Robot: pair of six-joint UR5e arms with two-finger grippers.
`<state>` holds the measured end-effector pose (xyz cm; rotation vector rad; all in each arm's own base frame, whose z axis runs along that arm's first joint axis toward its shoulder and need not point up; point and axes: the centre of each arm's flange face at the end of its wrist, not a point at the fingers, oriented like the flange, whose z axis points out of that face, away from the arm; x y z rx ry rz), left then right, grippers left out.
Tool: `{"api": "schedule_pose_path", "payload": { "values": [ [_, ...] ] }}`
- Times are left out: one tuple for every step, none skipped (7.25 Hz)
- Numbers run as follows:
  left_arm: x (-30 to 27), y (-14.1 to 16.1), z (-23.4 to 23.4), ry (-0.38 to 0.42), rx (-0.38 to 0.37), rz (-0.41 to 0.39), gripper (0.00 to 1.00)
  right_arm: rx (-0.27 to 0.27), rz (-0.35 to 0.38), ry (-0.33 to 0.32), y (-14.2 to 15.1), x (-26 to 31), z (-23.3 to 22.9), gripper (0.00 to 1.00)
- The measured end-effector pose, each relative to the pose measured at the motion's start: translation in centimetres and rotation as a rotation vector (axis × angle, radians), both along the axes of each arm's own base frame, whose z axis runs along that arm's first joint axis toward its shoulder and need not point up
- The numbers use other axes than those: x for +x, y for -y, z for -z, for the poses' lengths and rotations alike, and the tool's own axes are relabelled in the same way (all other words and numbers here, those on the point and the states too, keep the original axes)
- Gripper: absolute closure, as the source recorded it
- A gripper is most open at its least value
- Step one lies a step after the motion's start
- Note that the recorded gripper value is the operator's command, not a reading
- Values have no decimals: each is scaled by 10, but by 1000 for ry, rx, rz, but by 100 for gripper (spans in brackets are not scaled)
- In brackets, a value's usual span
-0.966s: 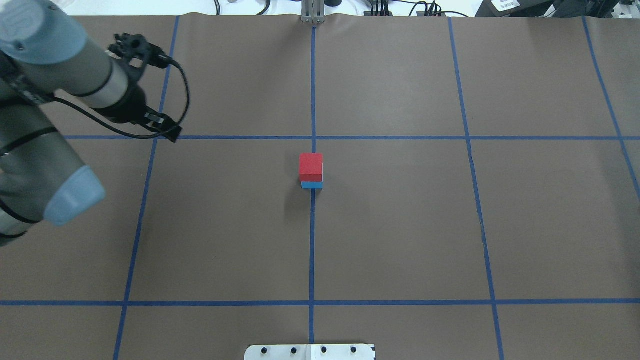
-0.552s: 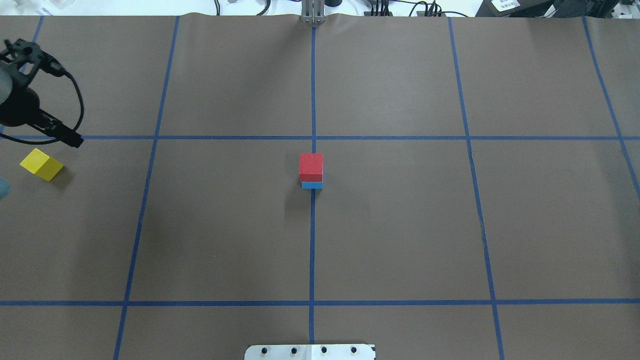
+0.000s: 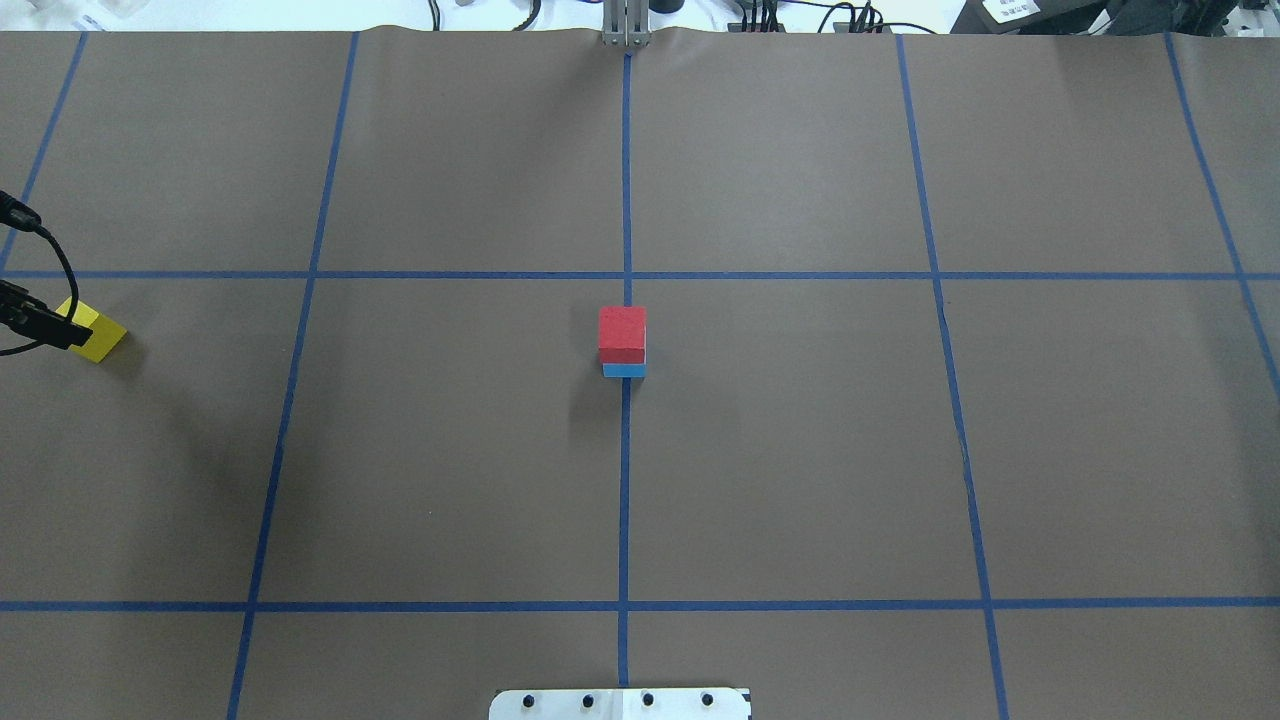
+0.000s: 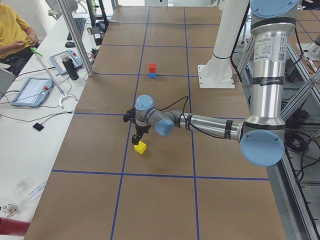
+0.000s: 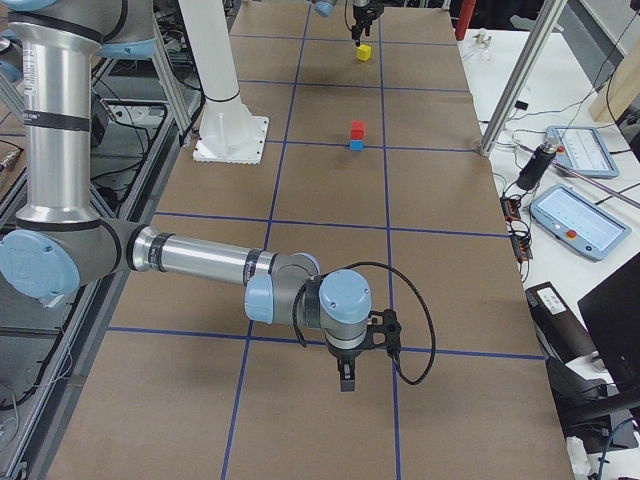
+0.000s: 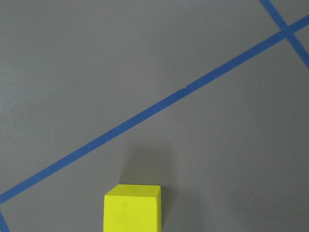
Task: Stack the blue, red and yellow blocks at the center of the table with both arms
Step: 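Lower the left gripper onto the yellow cube and close it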
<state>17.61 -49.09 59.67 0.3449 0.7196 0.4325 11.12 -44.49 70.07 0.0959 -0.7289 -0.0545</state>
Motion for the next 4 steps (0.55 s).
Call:
{"api": "schedule_pose_path", "payload": {
  "values": [
    [1,0,-12,-11,-12,21,0,1,0,0,0,0,0,1],
    [3,1,-20,-20,-23,37,0,3,1,0,0,0,0,1],
    [4,1,-27,-24,-28,44,0,3,2,0,0,0,0,1],
    [6,2,-32,-25,-33,49,0,3,3,-1,-1,0,-1,1]
  ]
}}
